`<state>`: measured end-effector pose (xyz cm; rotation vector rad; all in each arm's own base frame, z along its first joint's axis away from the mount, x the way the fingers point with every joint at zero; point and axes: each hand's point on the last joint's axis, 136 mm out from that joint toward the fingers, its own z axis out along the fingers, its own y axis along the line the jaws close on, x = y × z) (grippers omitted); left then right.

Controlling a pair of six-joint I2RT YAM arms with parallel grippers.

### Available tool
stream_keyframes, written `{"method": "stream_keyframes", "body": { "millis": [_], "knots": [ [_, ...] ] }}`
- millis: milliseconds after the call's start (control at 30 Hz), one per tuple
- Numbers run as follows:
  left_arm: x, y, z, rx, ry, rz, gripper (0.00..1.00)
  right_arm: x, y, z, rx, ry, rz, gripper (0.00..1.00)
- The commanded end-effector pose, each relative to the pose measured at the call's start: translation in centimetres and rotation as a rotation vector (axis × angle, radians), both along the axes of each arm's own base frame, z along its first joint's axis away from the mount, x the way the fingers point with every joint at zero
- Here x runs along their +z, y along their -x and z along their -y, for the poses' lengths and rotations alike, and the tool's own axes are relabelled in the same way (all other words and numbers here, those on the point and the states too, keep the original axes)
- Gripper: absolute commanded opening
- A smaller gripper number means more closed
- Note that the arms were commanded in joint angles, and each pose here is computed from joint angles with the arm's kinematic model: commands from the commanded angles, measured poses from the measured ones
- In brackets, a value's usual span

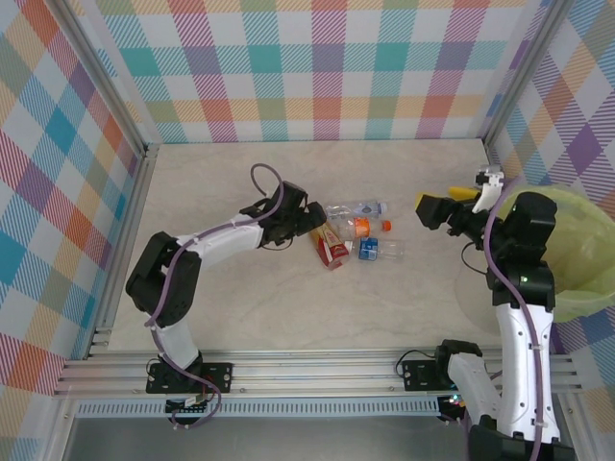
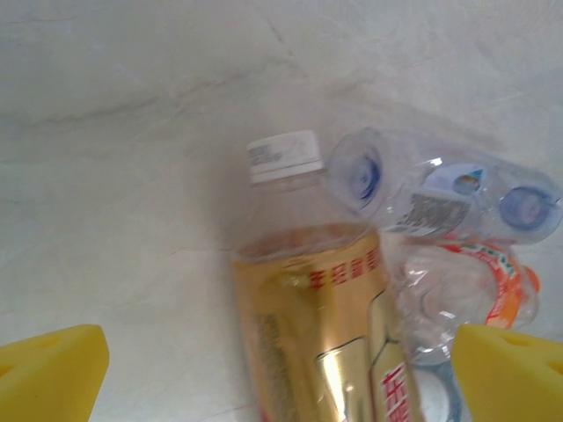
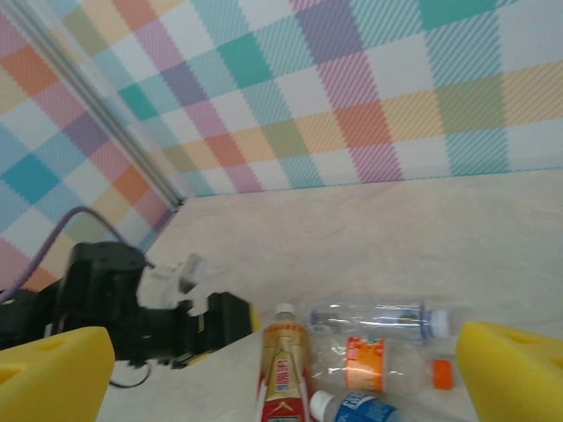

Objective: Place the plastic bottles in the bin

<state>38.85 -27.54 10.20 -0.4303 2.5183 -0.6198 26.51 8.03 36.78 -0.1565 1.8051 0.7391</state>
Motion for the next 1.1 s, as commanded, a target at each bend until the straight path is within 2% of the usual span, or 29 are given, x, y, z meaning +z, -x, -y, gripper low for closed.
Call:
{"method": "stream_keyframes", "body": {
  "millis": [0,133,333,467,667,767,867,1067],
  "knots": [
    [-1.6,0.6,0.8,0.026,-0.033,-0.080,1.00,1.0,1.1,-1.9,0.103,-0.044,0.038,1.00],
    [-2.5,0.2,1.6,0.039,-0.053,-0.113,0.97,0.4,1.5,-2.4,0.119,-0.046,0.031,1.00],
    [-4.1,-0.3,0.8,0.108,-0.155,-0.121,0.87,-0.8,1.8,-2.6,0.121,-0.045,0.006,1.00],
    [-5.5,-0.4,1.1,0.118,-0.153,-0.141,0.85,-1.2,1.8,-2.9,0.141,-0.055,-0.002,1.00],
    [-6.9,-0.3,2.2,0.083,-0.120,-0.167,0.74,-2.3,1.6,-4.2,0.184,-0.074,-0.036,1.00],
    [-6.8,-0.2,2.7,0.040,-0.099,-0.154,0.63,-2.7,1.6,-4.9,0.202,-0.069,-0.045,1.00],
    [-5.9,-0.5,3.2,0.008,-0.052,-0.105,0.57,-3.1,1.5,-5.4,0.215,-0.062,-0.049,1.00],
    [-2.7,-0.7,2.7,-0.036,0.000,-0.009,0.54,-4.5,0.5,-5.9,0.171,-0.043,-0.066,1.00]
  ]
}}
